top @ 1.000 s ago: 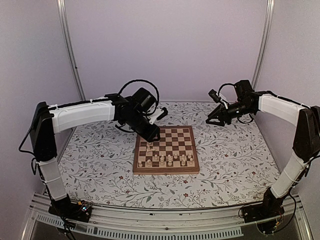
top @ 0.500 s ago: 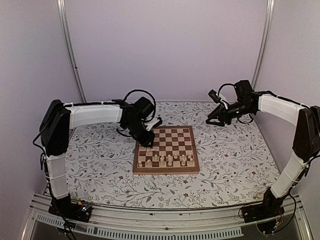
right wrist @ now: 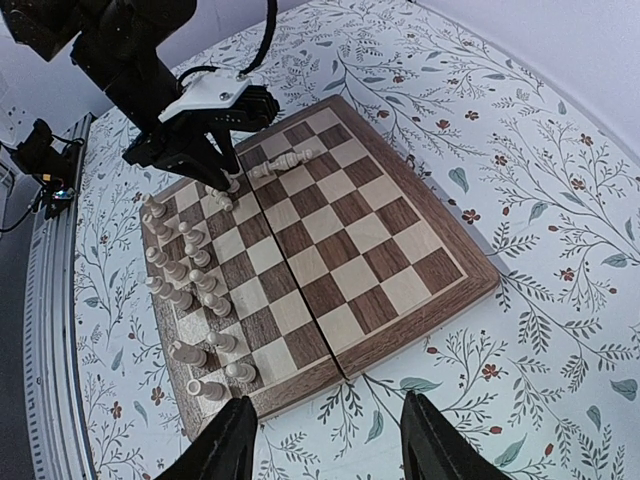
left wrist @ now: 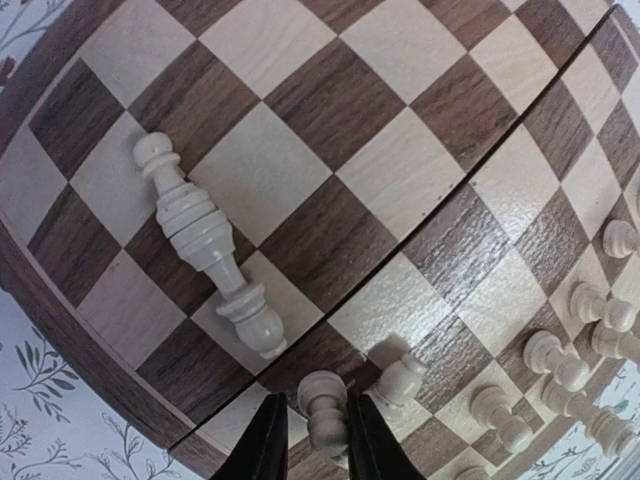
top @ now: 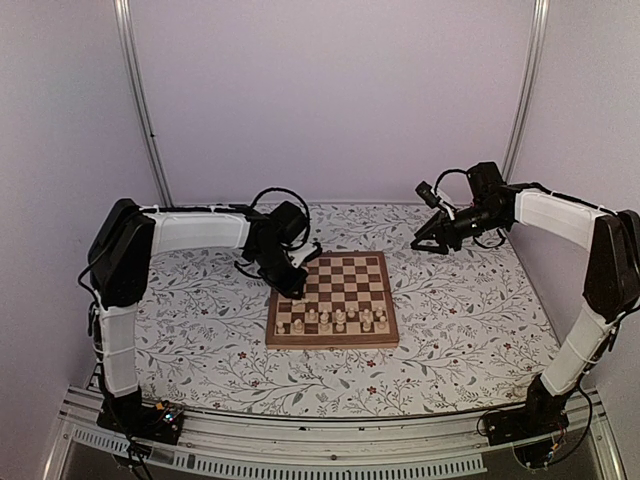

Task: Set up the chess pieces on the board
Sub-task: Pick up the chess piece from the chessboard.

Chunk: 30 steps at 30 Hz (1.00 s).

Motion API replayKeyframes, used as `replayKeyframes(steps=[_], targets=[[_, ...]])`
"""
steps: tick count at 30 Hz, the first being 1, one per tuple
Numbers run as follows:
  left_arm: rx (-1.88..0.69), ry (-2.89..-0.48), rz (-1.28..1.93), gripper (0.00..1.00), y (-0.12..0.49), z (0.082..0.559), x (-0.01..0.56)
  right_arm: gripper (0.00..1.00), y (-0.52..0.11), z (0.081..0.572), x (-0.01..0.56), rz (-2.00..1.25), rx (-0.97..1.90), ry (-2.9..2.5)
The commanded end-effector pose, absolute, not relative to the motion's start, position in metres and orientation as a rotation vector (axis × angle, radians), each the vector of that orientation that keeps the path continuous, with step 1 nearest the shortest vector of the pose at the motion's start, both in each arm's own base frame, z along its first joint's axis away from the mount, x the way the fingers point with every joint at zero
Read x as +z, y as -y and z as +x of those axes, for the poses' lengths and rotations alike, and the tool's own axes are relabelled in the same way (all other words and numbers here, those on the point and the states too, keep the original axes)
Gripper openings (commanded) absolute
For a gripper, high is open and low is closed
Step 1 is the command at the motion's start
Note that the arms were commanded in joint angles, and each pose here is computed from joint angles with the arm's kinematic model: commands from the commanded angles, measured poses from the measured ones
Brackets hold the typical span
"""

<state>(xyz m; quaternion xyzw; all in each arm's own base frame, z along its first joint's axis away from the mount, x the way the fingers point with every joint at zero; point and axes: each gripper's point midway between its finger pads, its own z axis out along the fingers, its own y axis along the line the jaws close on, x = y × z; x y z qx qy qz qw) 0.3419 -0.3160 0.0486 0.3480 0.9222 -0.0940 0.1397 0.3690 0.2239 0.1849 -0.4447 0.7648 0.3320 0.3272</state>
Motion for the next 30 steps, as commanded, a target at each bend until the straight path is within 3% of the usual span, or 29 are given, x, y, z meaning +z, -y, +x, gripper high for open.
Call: replayKeyframes(steps=[1, 12, 21, 30], targets=[[-0.301, -2.668, 0.999, 0.23, 0.316, 0.346, 0.047, 0.51, -0.223, 0.366, 0.177, -1.169, 0.885, -2.028], [-0.328, -2.652, 0.976, 0.12, 0.32, 0.349, 0.057, 0.51, -0.223, 0.366, 0.177, -1.169, 0.886, -2.026], [-0.322, -2.576, 0.937, 0.11, 0.313, 0.345, 0.102, 0.51, -0.224, 0.366, 0.176, -1.169, 0.891, -2.028], [-0.448, -2.597, 1.053, 0.11, 0.329, 0.304, 0.093, 0.51, -0.224, 0.366, 0.176, -1.17, 0.893, -2.029]])
